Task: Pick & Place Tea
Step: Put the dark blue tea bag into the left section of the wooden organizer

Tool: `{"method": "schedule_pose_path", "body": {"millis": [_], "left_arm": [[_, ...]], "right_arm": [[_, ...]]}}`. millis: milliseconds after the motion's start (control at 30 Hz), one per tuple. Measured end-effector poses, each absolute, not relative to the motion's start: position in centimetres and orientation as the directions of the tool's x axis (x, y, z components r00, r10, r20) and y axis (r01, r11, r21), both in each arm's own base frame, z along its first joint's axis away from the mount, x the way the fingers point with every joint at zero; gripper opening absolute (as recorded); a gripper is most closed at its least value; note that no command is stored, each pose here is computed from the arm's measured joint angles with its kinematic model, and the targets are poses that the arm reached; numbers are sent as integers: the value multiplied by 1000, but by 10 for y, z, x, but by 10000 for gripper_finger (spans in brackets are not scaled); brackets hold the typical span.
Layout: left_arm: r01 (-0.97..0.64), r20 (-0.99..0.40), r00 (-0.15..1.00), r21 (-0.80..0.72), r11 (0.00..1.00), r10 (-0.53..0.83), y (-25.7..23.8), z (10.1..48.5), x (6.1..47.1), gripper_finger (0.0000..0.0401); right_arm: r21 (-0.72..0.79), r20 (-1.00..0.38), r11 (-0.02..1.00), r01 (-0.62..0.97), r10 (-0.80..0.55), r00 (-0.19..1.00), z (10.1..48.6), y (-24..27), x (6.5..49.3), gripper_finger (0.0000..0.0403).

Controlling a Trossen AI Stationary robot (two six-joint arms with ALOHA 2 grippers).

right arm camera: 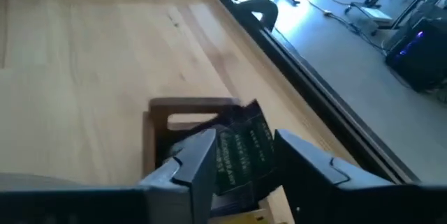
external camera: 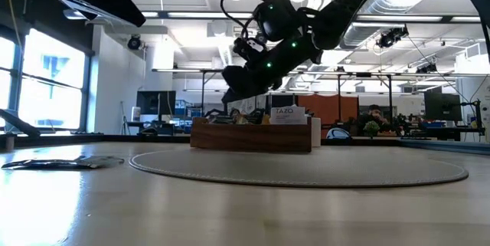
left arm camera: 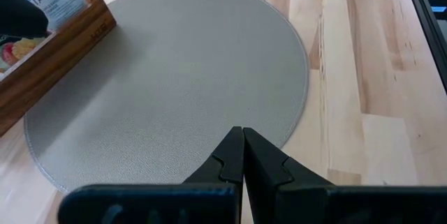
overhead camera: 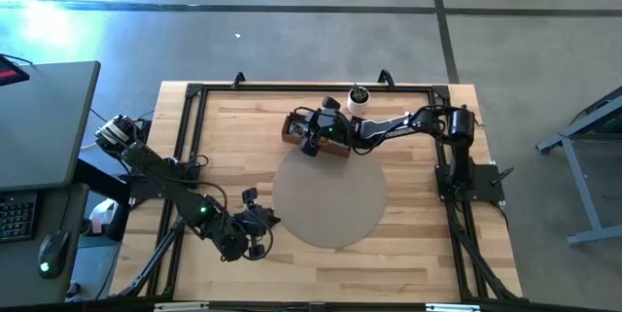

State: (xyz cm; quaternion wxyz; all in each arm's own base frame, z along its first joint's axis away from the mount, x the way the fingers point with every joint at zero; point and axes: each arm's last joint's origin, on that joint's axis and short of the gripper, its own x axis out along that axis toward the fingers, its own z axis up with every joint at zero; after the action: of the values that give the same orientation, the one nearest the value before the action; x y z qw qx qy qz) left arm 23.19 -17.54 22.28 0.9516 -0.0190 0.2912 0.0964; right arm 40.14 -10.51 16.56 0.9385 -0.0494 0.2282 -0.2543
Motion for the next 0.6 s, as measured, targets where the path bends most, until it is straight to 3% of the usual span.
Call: {"method": "schedule_pose_path", "body": {"millis": [300, 600], "left_arm": [[-122, -619, 782, -34, 992, 75, -178, 220, 230, 0], [-367, -769, 612, -68, 928, 186, -164, 204, 213, 0]], "right_arm": [[-195, -406, 916, 351, -401, 821, 177, -48, 419, 153], [-74, -473, 986, 148, -165, 866, 172, 42, 417, 154]]}}
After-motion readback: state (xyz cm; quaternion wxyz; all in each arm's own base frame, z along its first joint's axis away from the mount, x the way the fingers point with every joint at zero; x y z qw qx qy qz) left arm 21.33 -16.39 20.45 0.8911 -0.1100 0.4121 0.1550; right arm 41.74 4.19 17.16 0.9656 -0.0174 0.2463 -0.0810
